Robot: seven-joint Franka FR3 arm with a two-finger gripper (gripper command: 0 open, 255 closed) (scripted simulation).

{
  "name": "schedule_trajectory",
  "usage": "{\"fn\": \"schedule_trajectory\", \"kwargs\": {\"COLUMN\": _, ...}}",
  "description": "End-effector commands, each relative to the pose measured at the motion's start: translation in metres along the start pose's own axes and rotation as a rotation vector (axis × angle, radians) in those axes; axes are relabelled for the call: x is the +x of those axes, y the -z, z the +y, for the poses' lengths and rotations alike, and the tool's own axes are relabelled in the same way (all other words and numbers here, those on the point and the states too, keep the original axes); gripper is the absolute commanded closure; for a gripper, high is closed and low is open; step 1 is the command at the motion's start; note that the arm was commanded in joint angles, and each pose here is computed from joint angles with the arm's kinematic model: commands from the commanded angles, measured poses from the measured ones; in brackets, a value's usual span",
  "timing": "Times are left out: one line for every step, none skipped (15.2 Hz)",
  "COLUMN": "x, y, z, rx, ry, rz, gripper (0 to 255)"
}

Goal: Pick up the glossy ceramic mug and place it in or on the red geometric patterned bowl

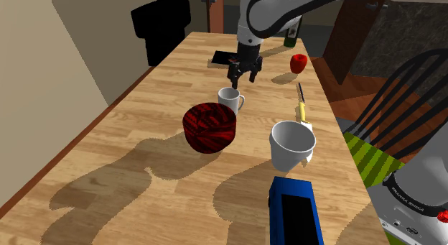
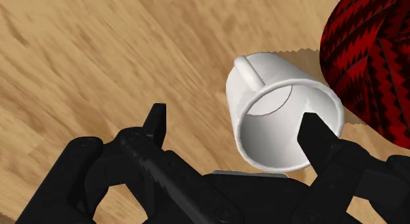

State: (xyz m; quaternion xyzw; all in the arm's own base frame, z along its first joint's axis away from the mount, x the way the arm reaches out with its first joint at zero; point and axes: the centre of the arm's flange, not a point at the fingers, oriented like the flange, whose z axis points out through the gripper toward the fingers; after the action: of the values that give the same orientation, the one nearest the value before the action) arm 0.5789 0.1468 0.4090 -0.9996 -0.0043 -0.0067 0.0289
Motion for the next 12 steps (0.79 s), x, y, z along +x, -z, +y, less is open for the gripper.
{"fn": "schedule_trajectory", "kwargs": {"x": 0.021, "y": -0.02, "z": -0.008, "rx": 0.004, "ry": -0.005, "rz": -0.007, "gripper": 0}}
{"fn": "schedule_trajectory", "kwargs": {"x": 0.024, "y": -0.022, "z": -0.009, "rx": 0.004, "ry": -0.006, "rz": -0.007, "gripper": 0}}
{"fn": "schedule_trajectory", "kwargs": {"x": 0.024, "y": -0.027, "z": -0.009, "rx": 0.004, "ry": -0.006, "rz": -0.007, "gripper": 0}}
{"fn": "schedule_trajectory", "kwargs": {"x": 0.024, "y": -0.033, "z": -0.009, "rx": 0.004, "ry": -0.006, "rz": -0.007, "gripper": 0}}
{"fn": "schedule_trajectory", "kwargs": {"x": 0.024, "y": -0.038, "z": -0.009, "rx": 0.004, "ry": -0.006, "rz": -0.007, "gripper": 0}}
{"fn": "schedule_trajectory", "kwargs": {"x": 0.024, "y": -0.043, "z": -0.009, "rx": 0.004, "ry": -0.006, "rz": -0.007, "gripper": 0}}
{"fn": "schedule_trajectory", "kwargs": {"x": 0.024, "y": -0.049, "z": -0.009, "rx": 0.004, "ry": -0.006, "rz": -0.007, "gripper": 0}}
{"fn": "schedule_trajectory", "kwargs": {"x": 0.024, "y": -0.054, "z": -0.009, "rx": 0.004, "ry": -0.006, "rz": -0.007, "gripper": 0}}
{"fn": "schedule_trajectory", "kwargs": {"x": 0.024, "y": -0.062, "z": -0.009, "rx": 0.004, "ry": -0.006, "rz": -0.007, "gripper": 0}}
{"fn": "schedule_trajectory", "kwargs": {"x": 0.024, "y": -0.062, "z": -0.009, "rx": 0.004, "ry": -0.006, "rz": -0.007, "gripper": 0}}
{"fn": "schedule_trajectory", "kwargs": {"x": 0.024, "y": -0.062, "z": -0.009, "rx": 0.004, "ry": -0.006, "rz": -0.007, "gripper": 0}}
{"fn": "schedule_trajectory", "kwargs": {"x": 0.024, "y": -0.062, "z": -0.009, "rx": 0.004, "ry": -0.006, "rz": -0.007, "gripper": 0}}
